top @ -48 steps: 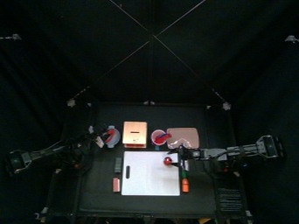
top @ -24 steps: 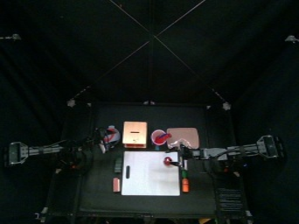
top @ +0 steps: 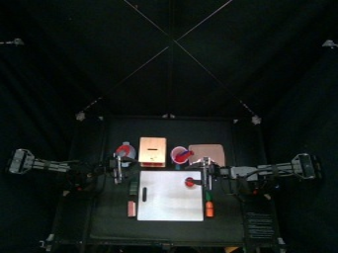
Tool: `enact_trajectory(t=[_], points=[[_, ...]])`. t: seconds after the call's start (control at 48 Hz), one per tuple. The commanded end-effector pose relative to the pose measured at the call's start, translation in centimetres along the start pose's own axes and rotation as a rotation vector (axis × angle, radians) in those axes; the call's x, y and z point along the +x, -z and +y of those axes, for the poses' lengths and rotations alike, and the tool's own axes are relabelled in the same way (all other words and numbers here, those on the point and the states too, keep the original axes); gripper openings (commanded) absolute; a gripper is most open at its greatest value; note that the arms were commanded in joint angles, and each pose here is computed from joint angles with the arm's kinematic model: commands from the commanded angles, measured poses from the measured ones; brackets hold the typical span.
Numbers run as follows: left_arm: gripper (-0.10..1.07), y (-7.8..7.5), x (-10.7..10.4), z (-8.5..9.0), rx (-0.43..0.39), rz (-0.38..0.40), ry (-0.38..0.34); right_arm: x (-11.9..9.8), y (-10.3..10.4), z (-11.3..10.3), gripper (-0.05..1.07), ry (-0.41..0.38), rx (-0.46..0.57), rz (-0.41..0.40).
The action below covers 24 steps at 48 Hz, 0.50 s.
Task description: Place carrot on cutting board
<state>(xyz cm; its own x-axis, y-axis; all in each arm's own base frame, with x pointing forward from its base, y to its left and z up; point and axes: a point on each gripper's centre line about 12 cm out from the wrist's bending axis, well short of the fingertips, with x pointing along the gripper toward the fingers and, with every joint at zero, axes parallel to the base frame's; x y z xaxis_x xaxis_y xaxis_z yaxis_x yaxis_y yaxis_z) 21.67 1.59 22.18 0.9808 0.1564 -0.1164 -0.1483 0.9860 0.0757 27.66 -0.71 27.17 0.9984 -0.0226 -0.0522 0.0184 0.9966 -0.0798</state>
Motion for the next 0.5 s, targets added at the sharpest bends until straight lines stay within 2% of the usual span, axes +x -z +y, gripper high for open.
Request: enact_trajectory(t=[0.0,0.479], points=[[0.9,-1.5,0.4,-0.1,-0.002,-0.044,0.002,0.1,-1.1,-0.3,0.91,0.01,0.005,-0.038],[0.9,-2.1,0.7,-0.2,-0.005,-0.055,0.003,0.7,0.3,-0.5,0.91,0.016,0.007,0.006]])
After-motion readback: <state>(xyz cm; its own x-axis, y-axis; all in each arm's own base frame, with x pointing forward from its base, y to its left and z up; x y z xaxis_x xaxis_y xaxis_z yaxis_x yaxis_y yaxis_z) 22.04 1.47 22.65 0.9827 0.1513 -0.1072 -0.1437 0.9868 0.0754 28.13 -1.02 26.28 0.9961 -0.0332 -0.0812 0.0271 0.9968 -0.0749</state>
